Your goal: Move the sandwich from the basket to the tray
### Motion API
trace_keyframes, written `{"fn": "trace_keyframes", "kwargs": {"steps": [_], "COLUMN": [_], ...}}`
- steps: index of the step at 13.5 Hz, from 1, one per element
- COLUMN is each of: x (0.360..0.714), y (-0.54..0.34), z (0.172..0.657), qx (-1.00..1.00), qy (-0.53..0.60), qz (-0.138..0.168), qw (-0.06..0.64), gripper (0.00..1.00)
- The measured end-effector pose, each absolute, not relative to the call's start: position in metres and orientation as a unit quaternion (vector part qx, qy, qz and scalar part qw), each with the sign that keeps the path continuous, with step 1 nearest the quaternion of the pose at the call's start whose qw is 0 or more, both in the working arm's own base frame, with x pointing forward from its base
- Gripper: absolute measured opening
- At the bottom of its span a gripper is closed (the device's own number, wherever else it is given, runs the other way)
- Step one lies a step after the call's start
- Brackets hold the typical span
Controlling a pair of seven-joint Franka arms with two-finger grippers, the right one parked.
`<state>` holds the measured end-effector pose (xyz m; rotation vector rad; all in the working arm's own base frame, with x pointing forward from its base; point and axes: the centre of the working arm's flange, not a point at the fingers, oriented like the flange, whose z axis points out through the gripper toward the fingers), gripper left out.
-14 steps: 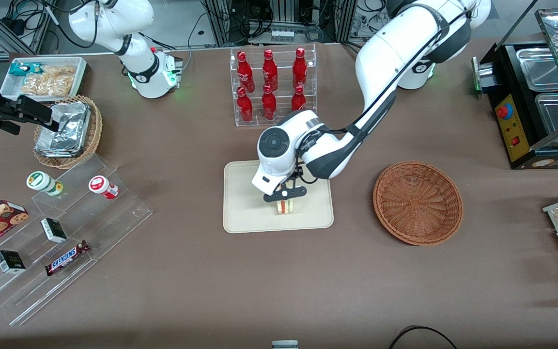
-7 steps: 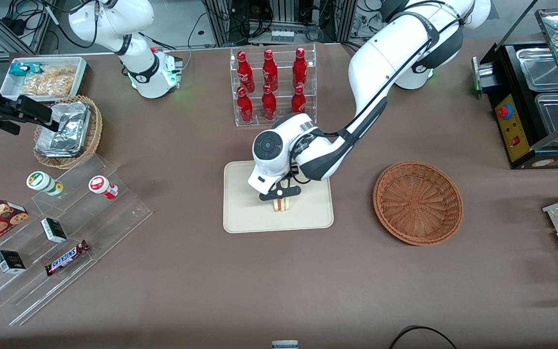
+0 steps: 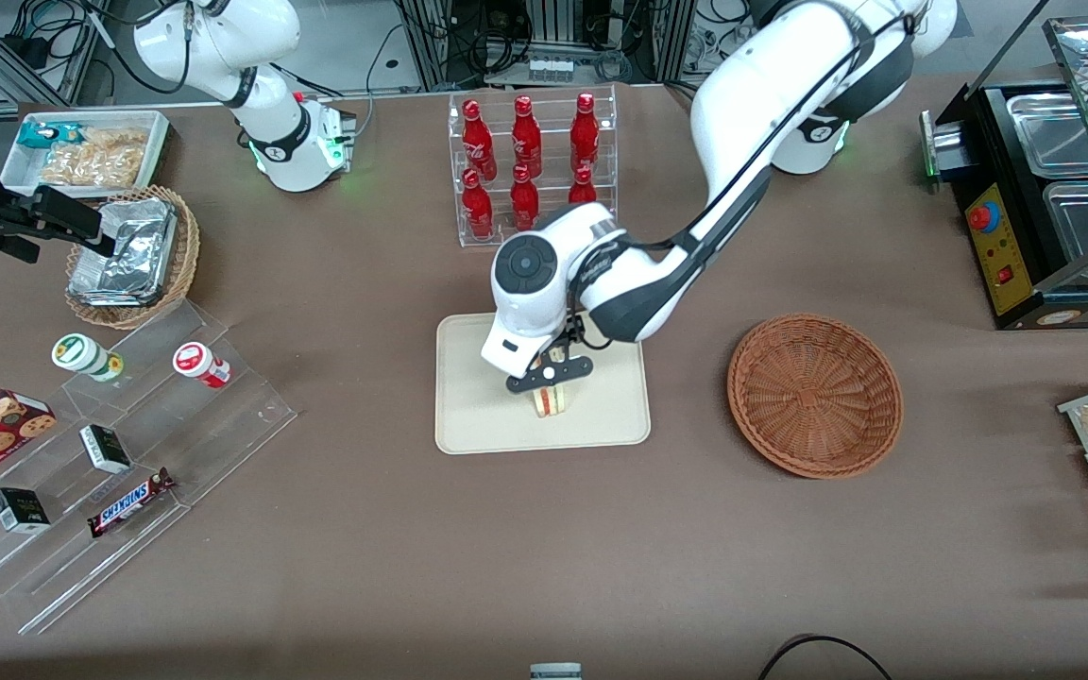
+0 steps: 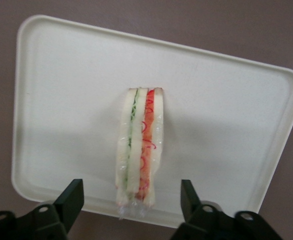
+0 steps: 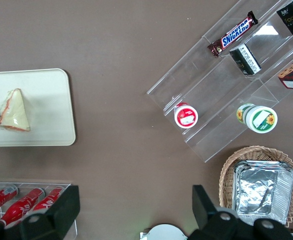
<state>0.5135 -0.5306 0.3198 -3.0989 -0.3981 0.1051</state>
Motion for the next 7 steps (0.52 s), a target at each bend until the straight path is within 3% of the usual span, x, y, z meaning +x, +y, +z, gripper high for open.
{"fn": "trace_keyframes", "kwargs": {"steps": [1,7], "x": [0.519,0.567], "y": [-0.521,-0.413], "z": [0.337,0.415], "qx": [-0.99,-0.981], "qy": [-0.134,-0.178], "qz": [0.029,0.041], "qw": [0.013,0.065], "gripper": [0.99,1.0]}}
